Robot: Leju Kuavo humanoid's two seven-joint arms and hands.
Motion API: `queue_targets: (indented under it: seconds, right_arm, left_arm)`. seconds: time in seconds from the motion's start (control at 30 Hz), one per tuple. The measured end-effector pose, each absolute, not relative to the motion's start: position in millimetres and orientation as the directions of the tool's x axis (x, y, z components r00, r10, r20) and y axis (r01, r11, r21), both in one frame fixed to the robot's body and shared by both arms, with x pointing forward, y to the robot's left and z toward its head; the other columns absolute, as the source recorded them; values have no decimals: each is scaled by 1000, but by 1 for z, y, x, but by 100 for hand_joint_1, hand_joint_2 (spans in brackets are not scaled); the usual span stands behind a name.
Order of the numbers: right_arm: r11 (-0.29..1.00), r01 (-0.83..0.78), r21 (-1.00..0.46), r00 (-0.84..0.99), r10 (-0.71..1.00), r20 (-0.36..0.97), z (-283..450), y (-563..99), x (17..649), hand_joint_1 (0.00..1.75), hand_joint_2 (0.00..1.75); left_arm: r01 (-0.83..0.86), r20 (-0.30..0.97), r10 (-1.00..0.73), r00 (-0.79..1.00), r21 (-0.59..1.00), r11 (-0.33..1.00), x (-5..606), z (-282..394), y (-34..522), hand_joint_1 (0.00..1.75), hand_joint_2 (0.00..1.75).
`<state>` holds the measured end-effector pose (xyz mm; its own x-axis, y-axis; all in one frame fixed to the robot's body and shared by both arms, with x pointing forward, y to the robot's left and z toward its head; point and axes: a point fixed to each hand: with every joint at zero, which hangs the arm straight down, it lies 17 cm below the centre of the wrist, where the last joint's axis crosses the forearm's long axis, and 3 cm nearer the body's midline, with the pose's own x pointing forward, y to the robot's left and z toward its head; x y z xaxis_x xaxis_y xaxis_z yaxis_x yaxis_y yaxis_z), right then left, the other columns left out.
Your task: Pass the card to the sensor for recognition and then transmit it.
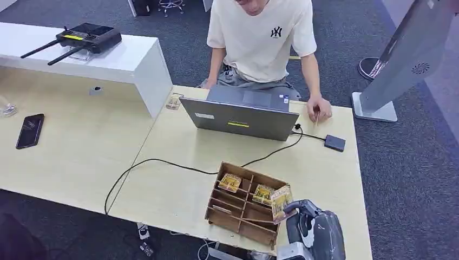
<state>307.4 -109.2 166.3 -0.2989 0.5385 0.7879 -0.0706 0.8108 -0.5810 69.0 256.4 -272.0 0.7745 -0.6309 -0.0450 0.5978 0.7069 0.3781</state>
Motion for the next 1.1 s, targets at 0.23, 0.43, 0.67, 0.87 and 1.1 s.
queue_targets:
  seconds: [0.23, 0.43, 0.67, 0.87, 1.1]
  right_arm:
    - [869, -111, -483, -267, 442, 857, 165, -114, 312, 175, 175]
    - [913, -144, -383, -270, 336, 902, 177, -115, 326, 175, 175]
    - [938, -186, -293, -301, 229, 926, 210, -99, 358, 175, 175]
    - [942, -163, -294, -301, 236, 924, 237, -86, 396, 175, 175]
    - [928, -91, -361, -270, 326, 906, 254, -85, 451, 175, 175]
  left_arm:
    - [603, -43, -638, 768, 382, 700, 69, -272, 256, 0, 0]
    - [610, -42, -648, 760, 387, 691, 70, -272, 255, 0, 0]
    - [631, -43, -671, 740, 391, 670, 73, -271, 255, 0, 0]
    - [655, -54, -696, 716, 398, 642, 82, -270, 258, 0, 0]
    - [688, -63, -731, 679, 401, 605, 94, -268, 255, 0, 0]
